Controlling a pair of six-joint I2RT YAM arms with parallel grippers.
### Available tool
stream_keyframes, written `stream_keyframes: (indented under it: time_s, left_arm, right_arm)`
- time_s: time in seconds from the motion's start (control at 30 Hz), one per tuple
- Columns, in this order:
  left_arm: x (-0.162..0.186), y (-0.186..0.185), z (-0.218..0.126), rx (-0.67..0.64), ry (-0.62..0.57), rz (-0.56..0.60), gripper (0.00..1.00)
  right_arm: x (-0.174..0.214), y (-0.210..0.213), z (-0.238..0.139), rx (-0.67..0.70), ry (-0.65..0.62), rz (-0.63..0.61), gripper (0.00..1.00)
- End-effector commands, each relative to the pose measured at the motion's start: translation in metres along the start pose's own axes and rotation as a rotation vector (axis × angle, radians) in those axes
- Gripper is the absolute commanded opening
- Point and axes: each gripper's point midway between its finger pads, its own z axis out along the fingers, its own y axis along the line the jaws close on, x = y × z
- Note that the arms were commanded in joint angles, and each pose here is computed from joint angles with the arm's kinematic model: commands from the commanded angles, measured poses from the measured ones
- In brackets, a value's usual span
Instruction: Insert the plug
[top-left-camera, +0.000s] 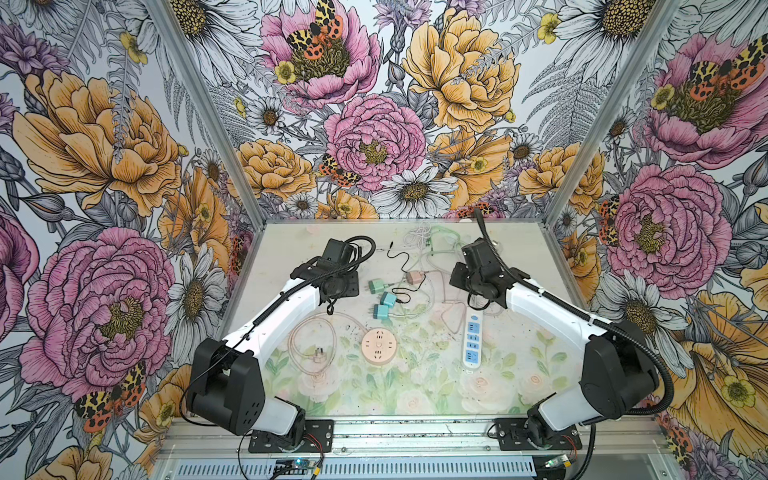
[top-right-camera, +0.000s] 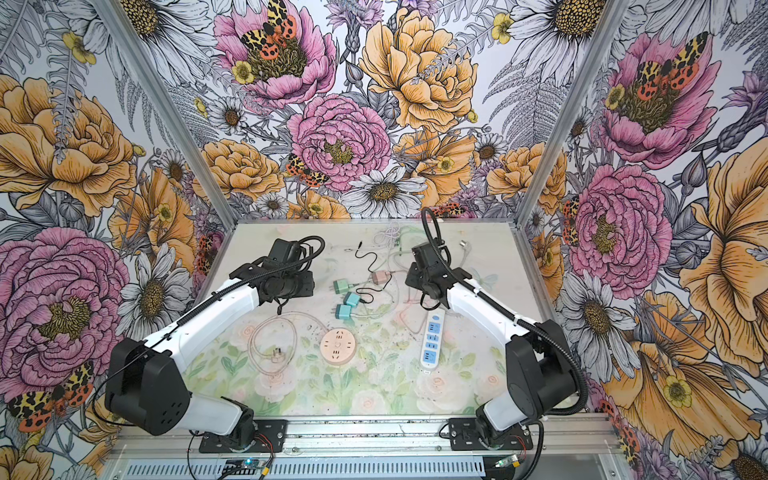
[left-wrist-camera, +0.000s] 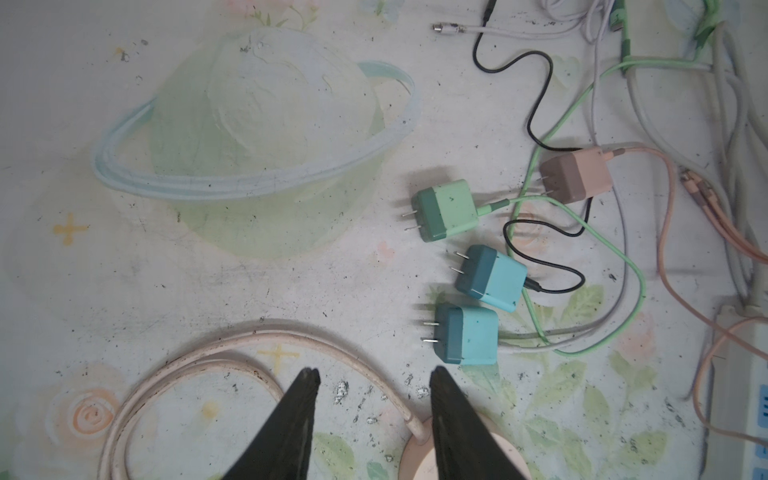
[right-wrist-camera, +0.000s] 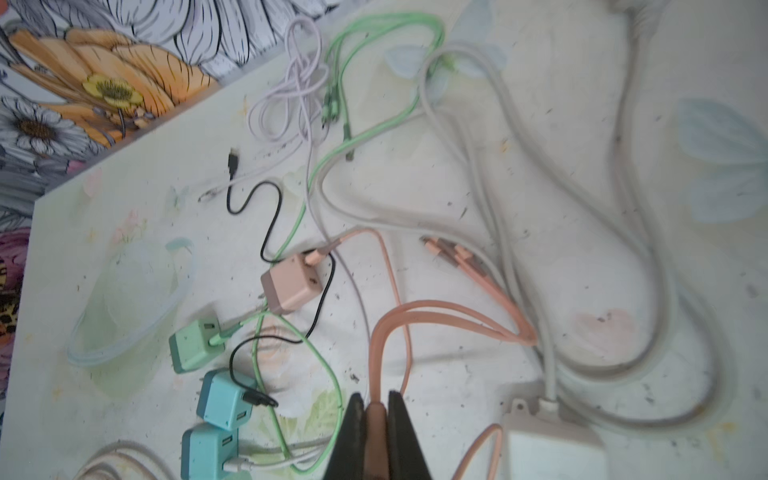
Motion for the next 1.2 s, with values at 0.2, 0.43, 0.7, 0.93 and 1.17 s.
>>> stream_keyframes:
  time_s: [0.2, 0.43, 0.7, 0.93, 1.17]
  left_arm:
    - [0.003, -0.006, 0.003, 0.037, -0.004, -0.031, 0.46]
    - [0.01, -0.016, 0.015, 0.047, 0.026, -0.016, 0.46]
    - [0.032, -0.052, 0.029, 0.113, 0.096, 0.081, 0.48]
    - [0.056, -0.073, 0.046, 0.09, 0.154, 0.139, 0.49]
    - [0.067, -0.083, 0.057, 0.071, 0.18, 0.149, 0.49]
  right_arm:
    - [-0.072, -0.082, -0.012, 0.238, -0.173, 0.019, 0.0]
    - [-0.044, -0.117, 0.022, 0.308, -0.064, 0.053, 0.0]
    - [-0.026, -0.115, 0.048, 0.268, 0.031, 0.051, 0.36]
    - [-0.043, -0.11, 0.026, 0.248, -0.029, 0.03, 0.57]
    - [-0.058, -0.1, -0.006, 0.199, -0.102, 0.017, 0.76]
